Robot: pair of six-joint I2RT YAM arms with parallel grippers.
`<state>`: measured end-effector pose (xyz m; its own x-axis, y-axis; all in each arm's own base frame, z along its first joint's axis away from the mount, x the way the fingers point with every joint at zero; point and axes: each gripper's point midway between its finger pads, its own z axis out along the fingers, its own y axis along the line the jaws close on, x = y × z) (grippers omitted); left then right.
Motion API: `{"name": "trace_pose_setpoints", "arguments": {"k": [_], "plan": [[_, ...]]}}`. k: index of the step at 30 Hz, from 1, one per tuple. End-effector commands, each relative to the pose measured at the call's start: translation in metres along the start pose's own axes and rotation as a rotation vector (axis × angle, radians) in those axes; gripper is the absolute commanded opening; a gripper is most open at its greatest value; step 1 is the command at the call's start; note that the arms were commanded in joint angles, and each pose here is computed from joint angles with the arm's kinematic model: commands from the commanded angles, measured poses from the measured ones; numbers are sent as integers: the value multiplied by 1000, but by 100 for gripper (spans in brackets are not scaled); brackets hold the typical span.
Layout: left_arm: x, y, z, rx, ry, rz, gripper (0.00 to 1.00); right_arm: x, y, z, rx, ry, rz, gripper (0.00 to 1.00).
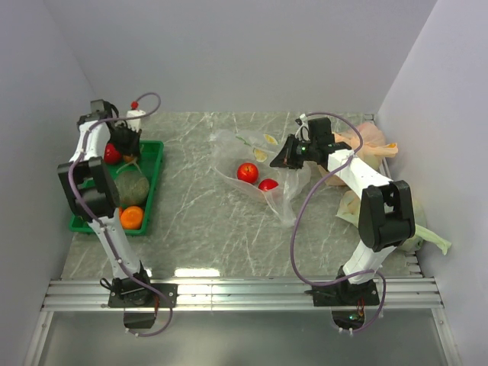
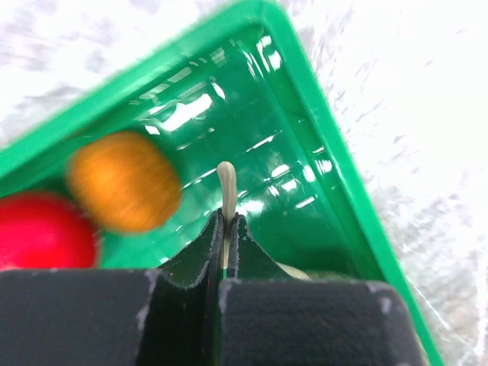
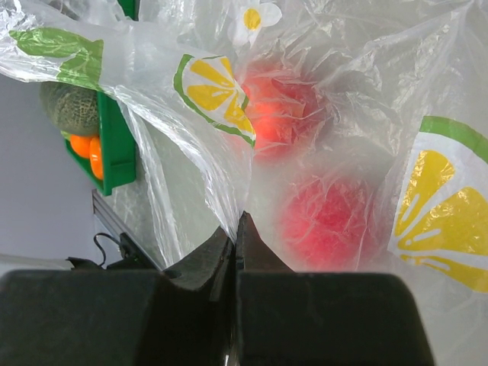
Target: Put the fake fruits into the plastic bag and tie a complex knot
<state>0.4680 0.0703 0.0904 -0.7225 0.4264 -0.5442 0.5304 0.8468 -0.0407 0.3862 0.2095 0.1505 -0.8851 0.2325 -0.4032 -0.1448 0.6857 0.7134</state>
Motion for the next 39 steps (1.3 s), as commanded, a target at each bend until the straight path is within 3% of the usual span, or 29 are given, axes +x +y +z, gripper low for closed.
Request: {"name": "trace_pose_setpoints", "arguments": {"k": [1,19,29,39], "plan": [[-43,-16,-50,-4,-152,13,0,-18,12,-4,-34,-38,-29,0],[-128,-68,-155,65,-460,46,0,-21,18,-7,-49,-52,-35,0],[-188,-165,-215,144,-641,218,0,-23,35,-9,-127,-47,23,0],[-257,-278,-221,222,-848,328,0,-47,37,-20,-190,-134,154,0]]}}
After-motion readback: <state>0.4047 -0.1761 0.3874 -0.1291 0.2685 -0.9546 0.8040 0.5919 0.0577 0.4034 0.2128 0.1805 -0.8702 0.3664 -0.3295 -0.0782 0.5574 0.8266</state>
